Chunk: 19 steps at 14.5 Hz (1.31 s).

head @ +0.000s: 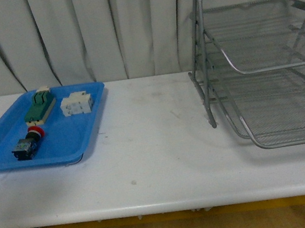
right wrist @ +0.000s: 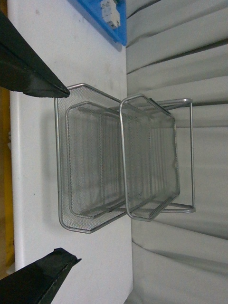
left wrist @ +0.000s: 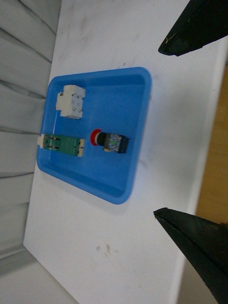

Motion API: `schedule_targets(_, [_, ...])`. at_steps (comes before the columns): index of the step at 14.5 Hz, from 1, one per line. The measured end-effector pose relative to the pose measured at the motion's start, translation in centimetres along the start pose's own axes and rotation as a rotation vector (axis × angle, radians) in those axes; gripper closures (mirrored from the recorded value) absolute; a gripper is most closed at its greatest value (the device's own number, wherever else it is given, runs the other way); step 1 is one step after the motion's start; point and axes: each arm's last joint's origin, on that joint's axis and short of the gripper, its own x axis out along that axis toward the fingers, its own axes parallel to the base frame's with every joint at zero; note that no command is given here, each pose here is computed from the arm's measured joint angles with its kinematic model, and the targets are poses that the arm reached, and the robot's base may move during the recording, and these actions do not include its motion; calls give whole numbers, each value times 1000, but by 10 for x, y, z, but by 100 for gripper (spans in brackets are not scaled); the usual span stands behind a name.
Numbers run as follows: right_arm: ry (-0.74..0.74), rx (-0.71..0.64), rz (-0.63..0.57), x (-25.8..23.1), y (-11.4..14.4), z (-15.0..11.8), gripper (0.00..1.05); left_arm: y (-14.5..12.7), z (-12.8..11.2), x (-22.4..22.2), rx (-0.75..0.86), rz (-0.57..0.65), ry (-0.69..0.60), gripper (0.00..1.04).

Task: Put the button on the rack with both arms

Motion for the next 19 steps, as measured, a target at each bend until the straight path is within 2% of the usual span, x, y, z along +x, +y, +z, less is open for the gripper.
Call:
schedule_targets(3, [0, 0, 0, 0, 0, 0, 6, -11, 11, 110, 76, -30, 214, 7])
schedule_targets(7, [0, 0, 0, 0, 0, 0, 6, -28, 10, 185, 168, -73, 325, 7])
schedule_targets(11, [0, 0, 0, 0, 0, 0, 6, -30, -8, 225, 234, -78, 422, 7])
schedule_targets(14, [0, 0, 0, 0, 0, 0, 6, -21, -15, 239, 268, -71, 430, 7])
schedule_targets(19, [0, 0, 0, 0, 0, 0, 6, 0, -20, 261, 226, -74, 455, 7])
